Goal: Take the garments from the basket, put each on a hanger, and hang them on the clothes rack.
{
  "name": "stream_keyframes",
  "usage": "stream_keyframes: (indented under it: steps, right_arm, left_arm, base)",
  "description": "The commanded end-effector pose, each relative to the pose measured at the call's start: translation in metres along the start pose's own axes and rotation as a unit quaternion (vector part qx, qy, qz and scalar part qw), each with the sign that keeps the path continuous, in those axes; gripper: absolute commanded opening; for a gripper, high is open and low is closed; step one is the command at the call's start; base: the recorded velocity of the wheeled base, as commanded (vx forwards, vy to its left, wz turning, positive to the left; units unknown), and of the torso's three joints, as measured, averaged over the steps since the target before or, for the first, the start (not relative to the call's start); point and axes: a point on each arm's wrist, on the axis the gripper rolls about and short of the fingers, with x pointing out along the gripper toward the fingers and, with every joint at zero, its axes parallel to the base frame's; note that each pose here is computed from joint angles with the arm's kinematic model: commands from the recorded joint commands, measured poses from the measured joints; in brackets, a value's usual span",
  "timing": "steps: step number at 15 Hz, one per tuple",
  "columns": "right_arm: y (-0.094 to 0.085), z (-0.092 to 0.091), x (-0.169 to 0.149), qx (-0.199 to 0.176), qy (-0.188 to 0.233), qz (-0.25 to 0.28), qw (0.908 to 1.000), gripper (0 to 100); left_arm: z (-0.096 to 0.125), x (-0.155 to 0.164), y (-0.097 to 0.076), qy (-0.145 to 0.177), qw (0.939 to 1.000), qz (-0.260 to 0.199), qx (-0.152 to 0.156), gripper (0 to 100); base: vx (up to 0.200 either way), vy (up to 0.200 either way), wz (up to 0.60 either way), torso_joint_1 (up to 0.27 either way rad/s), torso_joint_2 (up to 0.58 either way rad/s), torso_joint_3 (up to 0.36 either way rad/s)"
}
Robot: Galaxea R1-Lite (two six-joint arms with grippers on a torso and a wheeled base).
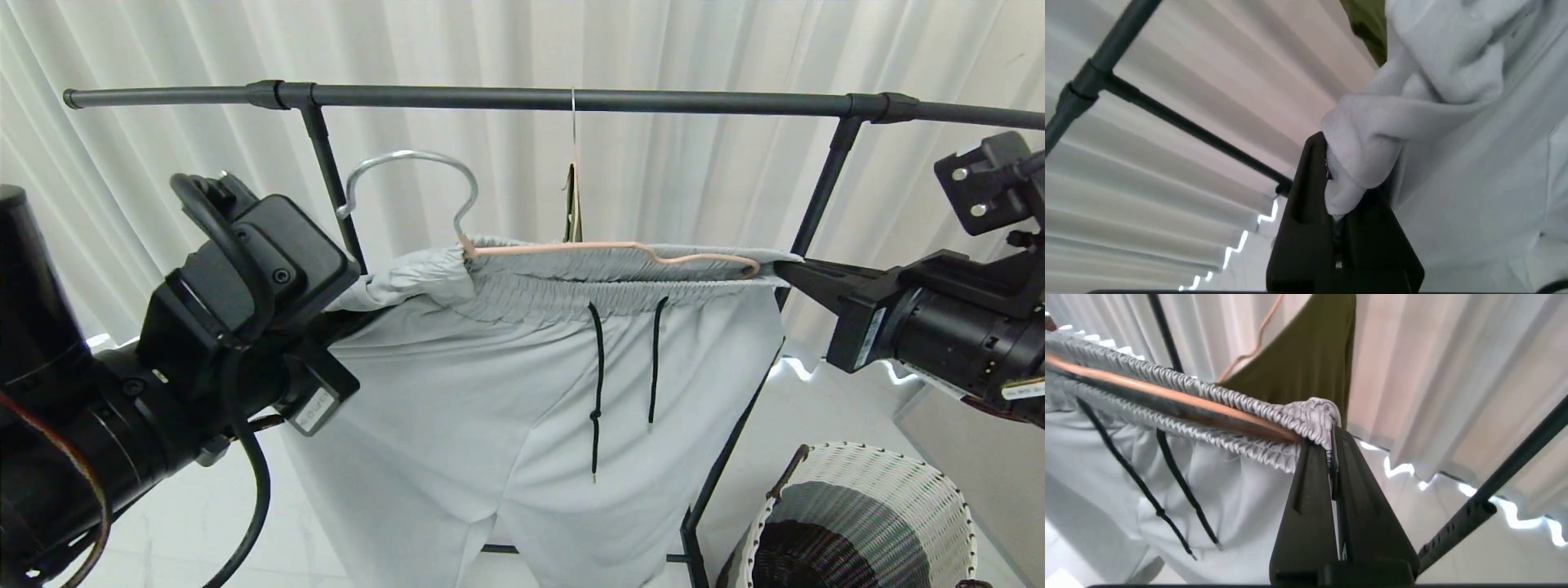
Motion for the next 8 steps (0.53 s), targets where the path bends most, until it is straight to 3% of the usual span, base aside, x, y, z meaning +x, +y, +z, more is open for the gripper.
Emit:
stream_keyframes:
  steps: [1,5,8]
  right_arm:
    - [0.0,0.004,-0.004,-0.002,-0.009,0.001,1.0,0]
    - [-0.001,0.008,-0.011,-0.003,-0.012,0.01,0.9999,0]
    - [0.011,0.01,-0.021,-0.032,-0.006,0.055,0.9979,0]
  left_arm:
    - [-0.009,0.002,-0.002,0.019,0.9998,-0.001,0.003,0]
    - [-0.023,0.002,-0.002,0.046,0.9989,0.004,0.004,0]
    - [-0.017,0.007,-0.001,0.038,0.9991,0.005,-0.017,0]
  base:
    - [0.0,0.0,0.0,0.0,0.0,0.0]
    - [0.0,0.0,0.0,0.0,0.0,0.0]
    - [0.0,0.0,0.0,0.0,0.0,0.0]
